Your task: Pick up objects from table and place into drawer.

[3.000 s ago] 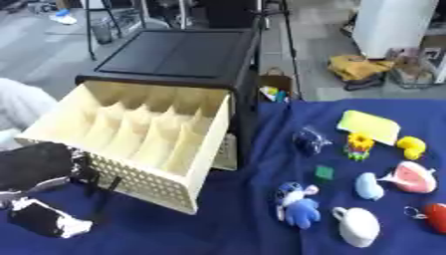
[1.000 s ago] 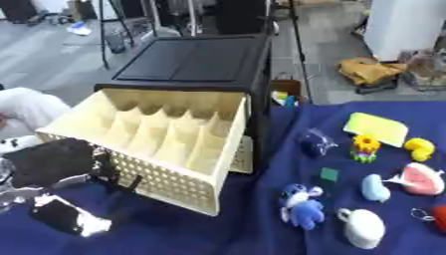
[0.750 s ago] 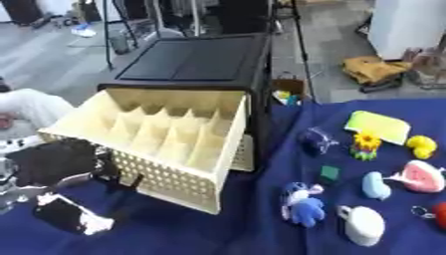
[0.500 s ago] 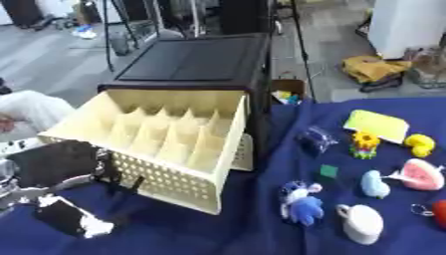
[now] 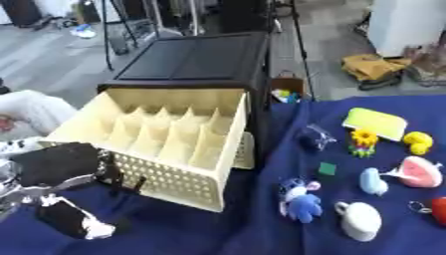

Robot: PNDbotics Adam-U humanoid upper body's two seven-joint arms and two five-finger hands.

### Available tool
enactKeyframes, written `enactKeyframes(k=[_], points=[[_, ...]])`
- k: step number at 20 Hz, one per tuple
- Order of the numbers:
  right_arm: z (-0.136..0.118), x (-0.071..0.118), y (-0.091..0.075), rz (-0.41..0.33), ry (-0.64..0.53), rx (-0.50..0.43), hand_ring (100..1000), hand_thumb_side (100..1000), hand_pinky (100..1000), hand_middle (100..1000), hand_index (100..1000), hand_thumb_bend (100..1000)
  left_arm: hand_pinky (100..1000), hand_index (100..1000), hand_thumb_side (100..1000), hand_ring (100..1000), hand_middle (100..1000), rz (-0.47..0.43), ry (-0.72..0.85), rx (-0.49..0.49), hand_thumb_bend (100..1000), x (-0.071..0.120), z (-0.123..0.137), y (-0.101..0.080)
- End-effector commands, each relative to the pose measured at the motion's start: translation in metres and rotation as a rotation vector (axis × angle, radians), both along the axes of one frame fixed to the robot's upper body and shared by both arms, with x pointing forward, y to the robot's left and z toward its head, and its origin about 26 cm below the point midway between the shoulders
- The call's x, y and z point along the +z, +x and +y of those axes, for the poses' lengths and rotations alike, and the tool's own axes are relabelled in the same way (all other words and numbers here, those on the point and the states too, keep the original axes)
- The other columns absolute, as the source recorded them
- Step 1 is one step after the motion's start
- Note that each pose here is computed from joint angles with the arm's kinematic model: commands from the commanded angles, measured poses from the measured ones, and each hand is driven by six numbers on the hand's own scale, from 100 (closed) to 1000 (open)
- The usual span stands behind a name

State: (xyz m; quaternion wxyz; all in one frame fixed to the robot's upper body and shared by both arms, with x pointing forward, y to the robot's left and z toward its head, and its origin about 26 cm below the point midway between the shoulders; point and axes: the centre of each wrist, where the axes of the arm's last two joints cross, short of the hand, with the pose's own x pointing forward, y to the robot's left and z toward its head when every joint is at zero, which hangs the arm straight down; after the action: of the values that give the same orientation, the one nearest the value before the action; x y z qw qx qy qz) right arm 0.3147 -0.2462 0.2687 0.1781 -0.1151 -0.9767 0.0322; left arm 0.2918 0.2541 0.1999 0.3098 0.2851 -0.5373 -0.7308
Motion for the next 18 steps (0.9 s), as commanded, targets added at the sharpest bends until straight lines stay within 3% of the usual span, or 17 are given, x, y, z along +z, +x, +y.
enactKeyframes(k=[1,7,13,18], points=[[-0.002,0.009,-0.003,-0.033,-0.012,-0.006,820,967,742,675,720,207,100,470,700,128,158,0.008,-0.004,-0.035,471,0.000,-0.002,-0.003],[-0.003,0.010,-0.003,-0.038,-0.008,-0.008,820,971,742,675,719,206,100,477,726,138,165,0.028,-0.009,-0.040,471,-0.010,0.001,-0.007],[-0.002,0.011,-0.003,-0.042,-0.004,-0.007,820,976,742,675,719,203,100,627,830,158,208,0.054,-0.013,-0.066,481,-0.014,0.000,-0.008],[-0.002,0.011,-0.003,-0.044,0.000,-0.007,819,979,742,675,719,203,100,694,876,179,287,0.051,-0.011,-0.091,494,-0.014,0.000,-0.008]])
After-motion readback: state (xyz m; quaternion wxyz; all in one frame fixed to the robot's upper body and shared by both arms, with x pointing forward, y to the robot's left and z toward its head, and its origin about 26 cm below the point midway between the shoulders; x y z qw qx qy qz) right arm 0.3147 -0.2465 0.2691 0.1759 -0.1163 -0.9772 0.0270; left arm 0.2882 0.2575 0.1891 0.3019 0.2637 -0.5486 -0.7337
